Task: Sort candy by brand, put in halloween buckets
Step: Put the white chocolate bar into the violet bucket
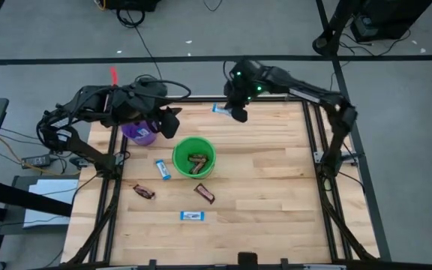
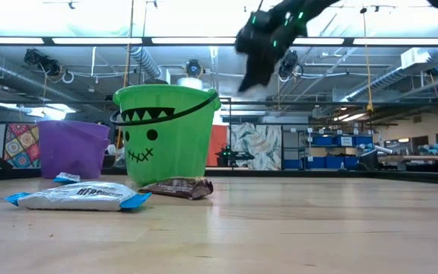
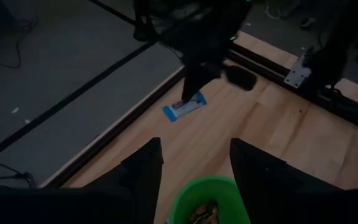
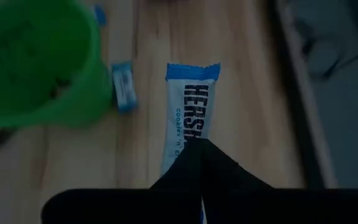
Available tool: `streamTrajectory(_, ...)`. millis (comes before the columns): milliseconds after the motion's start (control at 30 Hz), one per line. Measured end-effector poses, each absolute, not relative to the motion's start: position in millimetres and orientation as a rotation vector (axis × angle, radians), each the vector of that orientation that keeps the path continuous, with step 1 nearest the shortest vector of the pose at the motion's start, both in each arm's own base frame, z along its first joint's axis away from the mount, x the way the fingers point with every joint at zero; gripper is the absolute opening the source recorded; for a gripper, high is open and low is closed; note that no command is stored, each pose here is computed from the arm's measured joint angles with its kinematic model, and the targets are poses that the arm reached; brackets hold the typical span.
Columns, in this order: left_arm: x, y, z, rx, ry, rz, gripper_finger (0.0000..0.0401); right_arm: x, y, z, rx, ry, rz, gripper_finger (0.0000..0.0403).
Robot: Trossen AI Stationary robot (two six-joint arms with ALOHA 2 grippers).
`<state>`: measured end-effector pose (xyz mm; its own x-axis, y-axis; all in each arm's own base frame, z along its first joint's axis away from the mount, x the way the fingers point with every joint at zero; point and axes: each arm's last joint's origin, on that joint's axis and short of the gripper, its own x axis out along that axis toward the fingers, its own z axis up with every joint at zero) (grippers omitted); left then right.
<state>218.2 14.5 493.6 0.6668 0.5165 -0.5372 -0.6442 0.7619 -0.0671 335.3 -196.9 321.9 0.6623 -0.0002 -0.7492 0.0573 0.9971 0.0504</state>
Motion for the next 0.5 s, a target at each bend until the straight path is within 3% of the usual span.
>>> streamTrajectory(200,216,15,496,-0.324,0.496,0.658,0.0193,322,-159,385,-0.064,0.627,-0.096,0.0002)
streamTrajectory(500,228,17,500,-0.388,0.410,0.626,0.0193,317,-112,421,-0.159,0.474,-0.090,0.0002)
